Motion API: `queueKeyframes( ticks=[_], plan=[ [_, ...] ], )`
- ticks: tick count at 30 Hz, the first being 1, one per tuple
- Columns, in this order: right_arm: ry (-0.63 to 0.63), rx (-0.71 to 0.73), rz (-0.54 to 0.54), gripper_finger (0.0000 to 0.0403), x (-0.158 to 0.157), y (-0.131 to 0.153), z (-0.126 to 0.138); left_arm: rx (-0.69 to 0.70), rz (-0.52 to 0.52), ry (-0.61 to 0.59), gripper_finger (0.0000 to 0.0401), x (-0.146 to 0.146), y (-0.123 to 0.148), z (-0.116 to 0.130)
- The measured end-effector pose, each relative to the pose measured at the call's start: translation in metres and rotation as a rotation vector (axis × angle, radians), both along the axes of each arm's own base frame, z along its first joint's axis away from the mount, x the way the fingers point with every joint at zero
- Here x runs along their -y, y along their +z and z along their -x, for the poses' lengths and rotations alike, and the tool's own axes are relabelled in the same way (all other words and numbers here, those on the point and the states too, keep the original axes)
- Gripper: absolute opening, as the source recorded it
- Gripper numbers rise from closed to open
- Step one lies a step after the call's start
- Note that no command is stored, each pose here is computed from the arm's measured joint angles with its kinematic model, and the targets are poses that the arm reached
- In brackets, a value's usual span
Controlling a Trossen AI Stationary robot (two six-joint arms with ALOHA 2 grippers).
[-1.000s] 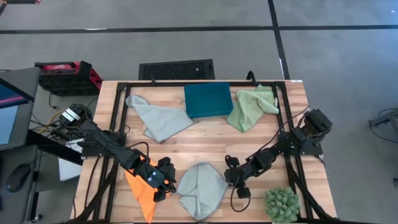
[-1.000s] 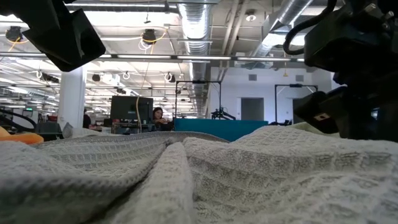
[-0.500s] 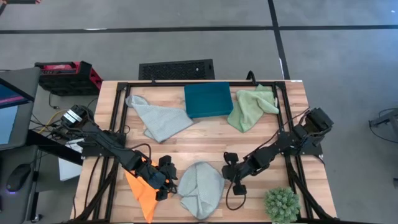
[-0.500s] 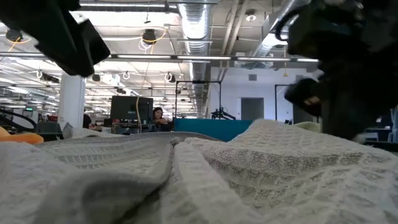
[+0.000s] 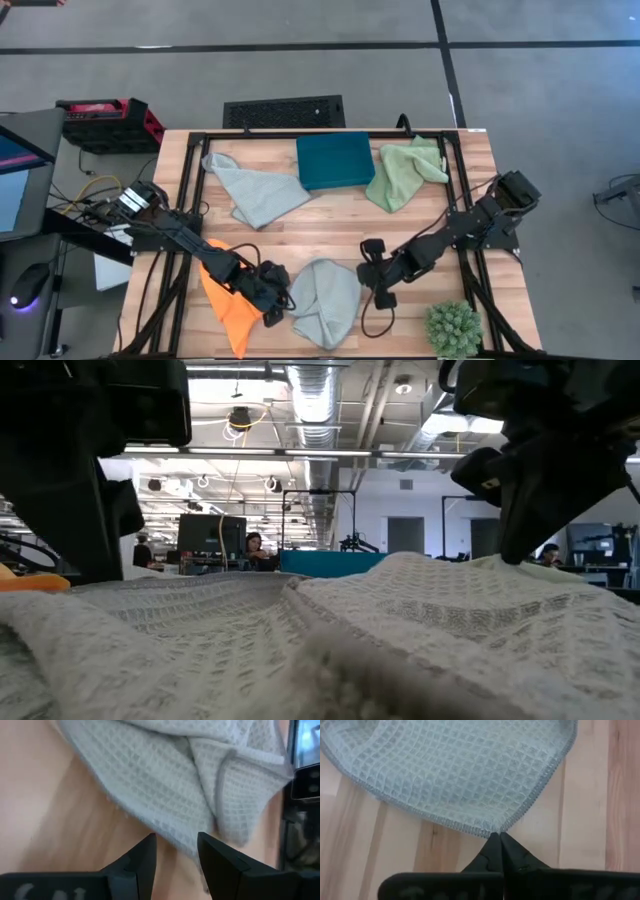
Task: Fold microfiber towels
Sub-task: Fold the bottom left gray microfiber cloth
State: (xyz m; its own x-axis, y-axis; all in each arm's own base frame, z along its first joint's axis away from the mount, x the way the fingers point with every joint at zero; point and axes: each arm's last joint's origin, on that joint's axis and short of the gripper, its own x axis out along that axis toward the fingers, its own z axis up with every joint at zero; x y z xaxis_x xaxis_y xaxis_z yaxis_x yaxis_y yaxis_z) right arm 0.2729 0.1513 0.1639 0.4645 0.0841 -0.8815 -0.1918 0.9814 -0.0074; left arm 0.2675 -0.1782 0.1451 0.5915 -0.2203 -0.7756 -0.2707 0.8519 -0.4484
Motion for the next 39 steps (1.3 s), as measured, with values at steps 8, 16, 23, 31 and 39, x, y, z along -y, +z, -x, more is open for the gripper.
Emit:
queueKeyframes(
  ticks=[8,16,23,31,39],
  plan=[
    [0.000,0.009,-0.005,0.0001,0.000,0.000,-0.001,-0.088,0.075,0.116,0.0135,0.003,-0.010,0.003],
    [0.000,0.015,-0.008,0.0001,-0.001,0.001,-0.001,-0.078,0.157,0.090,0.0135,0.009,-0.018,-0.004],
    [0.000,0.015,-0.008,0.0001,-0.001,0.001,-0.001,-0.065,0.202,0.051,0.0135,0.013,-0.016,-0.006],
    [0.000,0.019,-0.011,0.0001,-0.001,0.001,-0.002,-0.075,0.188,0.078,0.0125,0.009,-0.022,-0.009],
    [-0.003,0.012,0.001,0.0001,0.000,0.001,-0.001,-0.042,0.142,0.112,0.0009,0.006,-0.021,-0.010]
  ],
)
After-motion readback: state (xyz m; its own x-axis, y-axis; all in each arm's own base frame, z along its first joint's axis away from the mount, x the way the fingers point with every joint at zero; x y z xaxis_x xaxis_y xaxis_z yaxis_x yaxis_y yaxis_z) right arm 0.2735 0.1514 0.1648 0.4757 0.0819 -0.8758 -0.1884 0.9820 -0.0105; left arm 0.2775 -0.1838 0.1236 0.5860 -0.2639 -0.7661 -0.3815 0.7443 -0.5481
